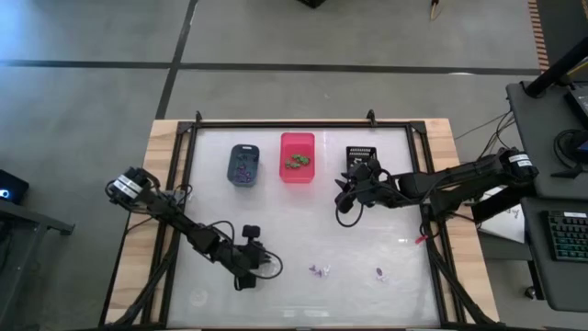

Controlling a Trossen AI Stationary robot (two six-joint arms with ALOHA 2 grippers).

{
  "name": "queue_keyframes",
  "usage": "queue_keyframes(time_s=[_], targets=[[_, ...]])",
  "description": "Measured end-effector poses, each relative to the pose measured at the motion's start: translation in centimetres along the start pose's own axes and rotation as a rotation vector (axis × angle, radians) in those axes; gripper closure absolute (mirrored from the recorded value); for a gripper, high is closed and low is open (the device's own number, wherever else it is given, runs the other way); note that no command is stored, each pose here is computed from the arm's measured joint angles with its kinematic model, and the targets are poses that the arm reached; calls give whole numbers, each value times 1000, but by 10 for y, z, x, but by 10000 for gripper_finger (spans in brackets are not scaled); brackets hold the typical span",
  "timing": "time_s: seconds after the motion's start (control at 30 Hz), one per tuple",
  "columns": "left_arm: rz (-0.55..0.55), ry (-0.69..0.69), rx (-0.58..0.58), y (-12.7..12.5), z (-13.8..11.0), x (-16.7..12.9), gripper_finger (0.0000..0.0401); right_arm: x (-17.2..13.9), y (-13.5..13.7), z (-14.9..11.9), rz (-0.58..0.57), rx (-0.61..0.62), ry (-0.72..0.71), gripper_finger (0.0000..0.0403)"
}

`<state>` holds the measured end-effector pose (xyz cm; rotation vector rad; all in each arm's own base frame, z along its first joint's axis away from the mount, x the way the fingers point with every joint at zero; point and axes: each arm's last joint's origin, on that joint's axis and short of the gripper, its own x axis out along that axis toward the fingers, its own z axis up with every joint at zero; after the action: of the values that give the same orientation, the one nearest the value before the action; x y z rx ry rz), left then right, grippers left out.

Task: Sort Halloween decoration
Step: Put the white bone toy into the black bin

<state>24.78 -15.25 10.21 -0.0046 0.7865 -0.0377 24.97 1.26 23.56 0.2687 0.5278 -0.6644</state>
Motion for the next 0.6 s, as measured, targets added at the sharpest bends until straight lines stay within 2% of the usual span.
queue_keyframes(time_s=[0.2,0.43,0.6], targets=[[30,-9,88,4,4,-9,400,-1,2,-1,7,-6,1,275],[75,-125,145,19,25,-38,401,3,12,-7,41,-86,-14,275],[35,-176,184,24,37,-58,401,16,21,-13,48,-130,-25,275]])
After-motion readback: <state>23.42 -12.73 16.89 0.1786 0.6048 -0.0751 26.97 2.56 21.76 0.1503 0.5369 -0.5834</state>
